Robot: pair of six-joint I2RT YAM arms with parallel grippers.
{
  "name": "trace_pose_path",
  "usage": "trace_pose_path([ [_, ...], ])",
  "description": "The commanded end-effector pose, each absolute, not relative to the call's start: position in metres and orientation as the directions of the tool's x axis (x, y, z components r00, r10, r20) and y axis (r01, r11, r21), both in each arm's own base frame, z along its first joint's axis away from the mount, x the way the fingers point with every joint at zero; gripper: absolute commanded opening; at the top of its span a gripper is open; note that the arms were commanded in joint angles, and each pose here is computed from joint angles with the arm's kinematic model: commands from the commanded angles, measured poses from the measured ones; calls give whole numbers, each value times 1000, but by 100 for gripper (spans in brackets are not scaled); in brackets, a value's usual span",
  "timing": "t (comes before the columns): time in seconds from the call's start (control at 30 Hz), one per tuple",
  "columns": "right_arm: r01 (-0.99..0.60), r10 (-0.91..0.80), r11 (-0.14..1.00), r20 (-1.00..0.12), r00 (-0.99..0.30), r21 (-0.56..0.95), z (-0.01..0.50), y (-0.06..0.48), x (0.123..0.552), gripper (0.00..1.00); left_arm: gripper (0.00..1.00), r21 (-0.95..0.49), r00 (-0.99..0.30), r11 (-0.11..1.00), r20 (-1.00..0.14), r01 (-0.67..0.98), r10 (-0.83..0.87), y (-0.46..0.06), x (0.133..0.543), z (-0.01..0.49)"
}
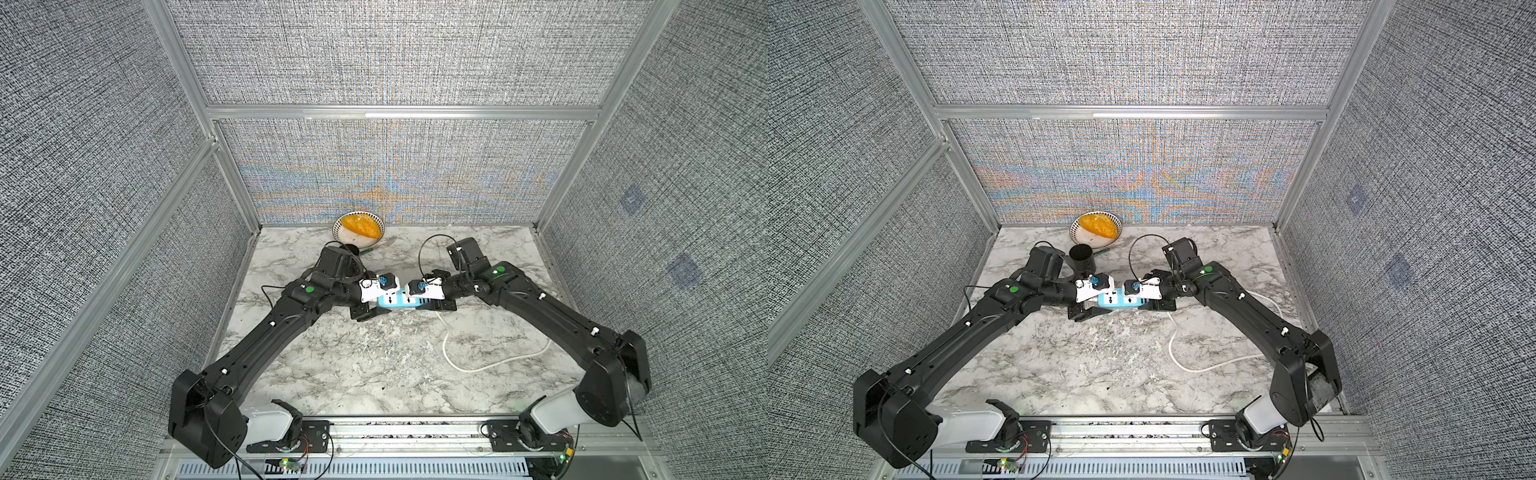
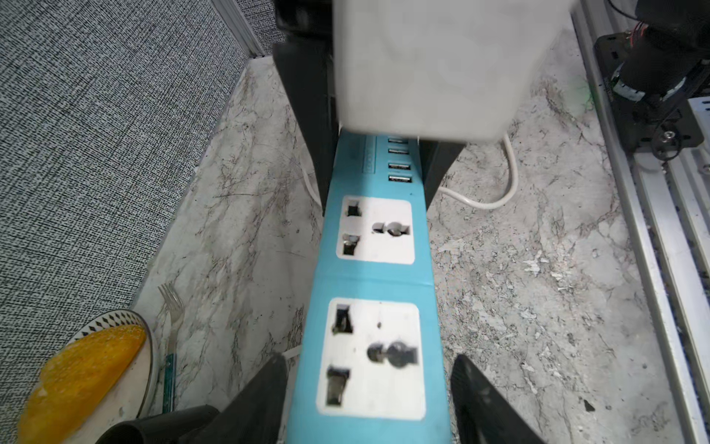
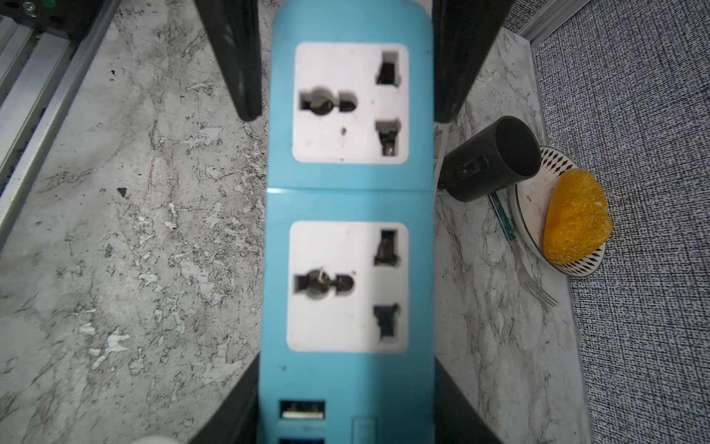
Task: Wrap the cord around the power strip
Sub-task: Pick up the power strip from the center of the board.
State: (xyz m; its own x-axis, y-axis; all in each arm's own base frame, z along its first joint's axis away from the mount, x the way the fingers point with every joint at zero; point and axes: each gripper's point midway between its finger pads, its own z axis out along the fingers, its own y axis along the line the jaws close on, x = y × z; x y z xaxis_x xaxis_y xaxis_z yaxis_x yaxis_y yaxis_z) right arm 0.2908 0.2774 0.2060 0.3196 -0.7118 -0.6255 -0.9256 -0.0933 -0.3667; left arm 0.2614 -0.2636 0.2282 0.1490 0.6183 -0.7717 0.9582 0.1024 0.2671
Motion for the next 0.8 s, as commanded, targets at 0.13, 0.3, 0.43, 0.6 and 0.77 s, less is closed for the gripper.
trace_pose_path([
  [0.13,-919,-667,-99,-659,346,-382,218,281,287,13,58,317,211,75,-773,946,598,-270,263,234],
  [0.3,-916,-653,-98,-670,354,-389,222,282,286,14,47,292,202,60,-783,954,589,-274,259,232],
  [0.43,-915,-649,-92,-672,355,-394,223,281,286,16,24,294,211,57,-796,954,567,-277,258,241],
  [0.6,-911,-661,-26,-676,324,-412,224,276,291,38,6,310,234,77,-838,948,494,-282,255,271],
  [0.77,-900,-617,56,-724,309,-433,231,263,291,58,0,304,247,65,-867,951,433,-287,249,295],
])
